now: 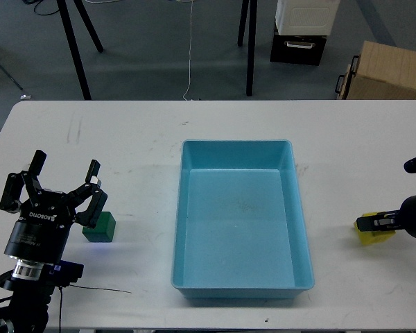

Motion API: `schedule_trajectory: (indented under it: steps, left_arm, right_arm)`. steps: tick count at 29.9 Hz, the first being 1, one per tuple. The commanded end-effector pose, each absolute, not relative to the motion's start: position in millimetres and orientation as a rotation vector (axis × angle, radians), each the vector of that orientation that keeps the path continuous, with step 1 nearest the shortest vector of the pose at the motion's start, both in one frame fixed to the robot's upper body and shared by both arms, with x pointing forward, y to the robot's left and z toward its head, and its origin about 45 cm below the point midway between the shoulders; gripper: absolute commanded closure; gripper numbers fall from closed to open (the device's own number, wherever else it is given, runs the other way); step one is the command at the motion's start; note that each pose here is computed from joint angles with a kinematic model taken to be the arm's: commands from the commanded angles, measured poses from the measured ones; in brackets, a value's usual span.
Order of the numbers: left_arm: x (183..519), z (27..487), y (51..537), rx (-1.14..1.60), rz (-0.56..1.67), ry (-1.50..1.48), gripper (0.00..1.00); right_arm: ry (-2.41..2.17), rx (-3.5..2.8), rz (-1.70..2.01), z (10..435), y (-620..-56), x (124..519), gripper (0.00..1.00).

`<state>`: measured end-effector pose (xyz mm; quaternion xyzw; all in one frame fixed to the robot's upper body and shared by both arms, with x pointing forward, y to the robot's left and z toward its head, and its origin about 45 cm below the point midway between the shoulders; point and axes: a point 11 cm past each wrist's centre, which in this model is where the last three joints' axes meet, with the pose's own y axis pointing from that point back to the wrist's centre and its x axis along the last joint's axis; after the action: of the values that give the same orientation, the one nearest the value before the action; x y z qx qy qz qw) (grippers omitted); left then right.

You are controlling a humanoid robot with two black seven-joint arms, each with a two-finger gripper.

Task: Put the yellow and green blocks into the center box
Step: 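Close the right gripper on the yellow cube and lift it, then carry the yellow cube over the blue tray and release it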

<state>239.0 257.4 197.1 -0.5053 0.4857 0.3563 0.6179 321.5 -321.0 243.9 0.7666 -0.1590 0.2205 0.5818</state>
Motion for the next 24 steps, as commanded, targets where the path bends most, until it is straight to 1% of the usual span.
schedule_trajectory:
  steps: [1, 4, 6, 8, 11, 15, 17, 19, 20, 22, 24]
  left_arm:
    - [238.9, 197.1, 257.5, -1.163, 0.820, 1.118, 0.00]
    - [239.4, 197.5, 257.8, -1.164, 0.820, 1.116, 0.00]
    - [239.4, 198.0, 257.9, -1.165, 0.820, 1.114, 0.00]
    - [239.8, 197.9, 257.9, -1.165, 0.820, 1.114, 0.00]
    - [239.8, 197.9, 257.7, -1.164, 0.819, 1.114, 0.00]
    - [239.9, 198.0, 258.4, -1.166, 0.821, 1.113, 0.00]
    - [239.9, 198.0, 258.4, -1.166, 0.821, 1.113, 0.00]
    - [240.2, 198.4, 258.1, -1.165, 0.818, 1.112, 0.00]
    - [240.6, 198.8, 258.2, -1.166, 0.818, 1.111, 0.00]
    - [243.2, 201.5, 256.9, -1.167, 0.808, 1.105, 0.00]
    - [244.0, 201.8, 256.7, -1.166, 0.806, 1.104, 0.00]
  right_arm:
    - [-0.513, 1.906, 0.583, 304.9, -285.4, 350.7, 1.00]
    - [-0.477, 1.997, 0.639, 334.4, -232.4, 362.4, 1.00]
    - [-0.405, 2.019, 0.668, 337.3, -202.4, 362.4, 1.00]
    - [-0.287, 2.008, 0.695, 324.4, -171.3, 357.2, 1.00]
    - [-0.121, 1.959, 0.724, 290.6, -135.9, 345.1, 0.99]
    - [-0.027, 1.878, 0.740, 243.7, -116.8, 336.8, 0.98]
    - [-0.011, 1.862, 0.740, 226.8, -111.8, 335.5, 0.96]
    - [0.006, 1.853, 0.748, 220.8, -105.8, 334.7, 0.92]
    - [0.013, 1.850, 0.750, 219.5, -104.3, 333.7, 0.88]
    - [0.032, 1.838, 0.746, 215.0, -105.6, 330.8, 0.74]
    - [0.053, 1.816, 0.738, 208.7, -109.8, 327.9, 0.67]
